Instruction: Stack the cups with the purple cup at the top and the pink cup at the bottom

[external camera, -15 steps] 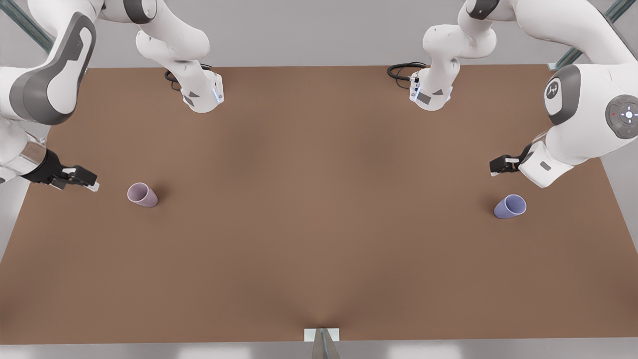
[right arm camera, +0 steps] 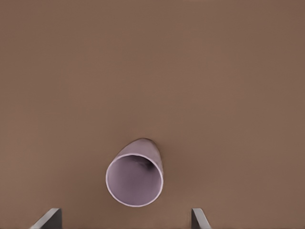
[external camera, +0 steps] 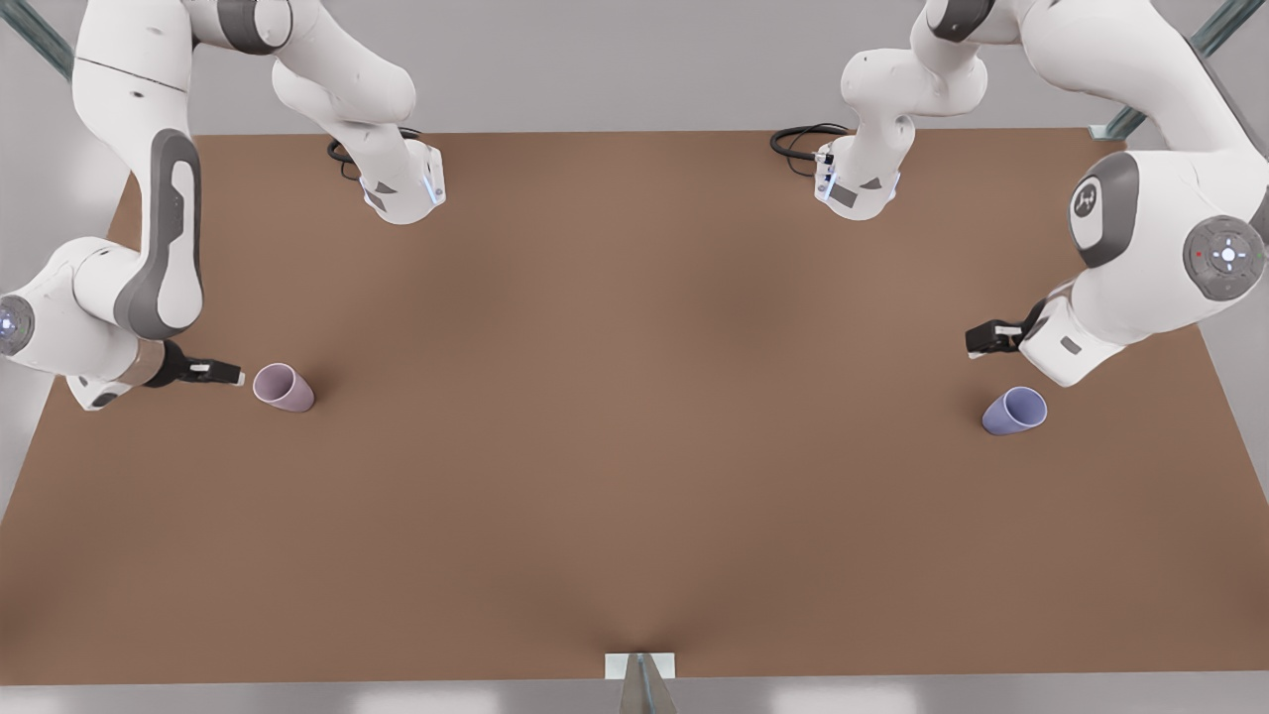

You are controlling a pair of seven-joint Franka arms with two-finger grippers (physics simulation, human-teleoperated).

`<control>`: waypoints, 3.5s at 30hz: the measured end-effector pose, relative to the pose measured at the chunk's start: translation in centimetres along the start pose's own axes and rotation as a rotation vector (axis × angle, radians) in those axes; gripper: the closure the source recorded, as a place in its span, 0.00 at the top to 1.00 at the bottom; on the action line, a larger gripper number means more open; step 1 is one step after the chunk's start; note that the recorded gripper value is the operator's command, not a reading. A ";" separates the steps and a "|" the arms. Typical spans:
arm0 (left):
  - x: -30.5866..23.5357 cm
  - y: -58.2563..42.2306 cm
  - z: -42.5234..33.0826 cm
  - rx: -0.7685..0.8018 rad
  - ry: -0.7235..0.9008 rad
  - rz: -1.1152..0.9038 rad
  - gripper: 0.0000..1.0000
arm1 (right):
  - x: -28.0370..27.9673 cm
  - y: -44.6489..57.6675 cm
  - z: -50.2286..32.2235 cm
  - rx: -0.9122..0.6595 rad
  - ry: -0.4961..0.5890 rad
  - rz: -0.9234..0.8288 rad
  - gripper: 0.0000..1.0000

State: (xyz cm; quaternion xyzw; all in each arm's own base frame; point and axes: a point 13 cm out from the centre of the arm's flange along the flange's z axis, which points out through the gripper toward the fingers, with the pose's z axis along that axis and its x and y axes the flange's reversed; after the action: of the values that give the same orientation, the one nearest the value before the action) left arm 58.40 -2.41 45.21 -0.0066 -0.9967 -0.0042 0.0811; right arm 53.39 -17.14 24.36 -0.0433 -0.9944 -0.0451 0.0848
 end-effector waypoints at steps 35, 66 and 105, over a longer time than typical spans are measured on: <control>-0.9 0.5 1.7 0.001 -0.013 -0.015 1.00 | -1.1 -0.4 8.6 0.081 -0.135 -0.370 0.21; -2.2 26.5 29.6 0.038 -0.089 -0.041 1.00 | -2.3 72.2 16.7 -0.036 -0.198 -0.172 0.40; -10.9 -16.3 15.8 0.255 -0.130 0.558 0.21 | -4.0 13.5 -22.4 0.051 -0.197 0.332 1.00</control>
State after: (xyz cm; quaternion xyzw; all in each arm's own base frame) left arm 66.35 -18.65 27.74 -0.2697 -0.9520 0.1439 0.0152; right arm 62.28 -6.21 46.77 -0.2088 -0.9779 -0.0006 -0.0056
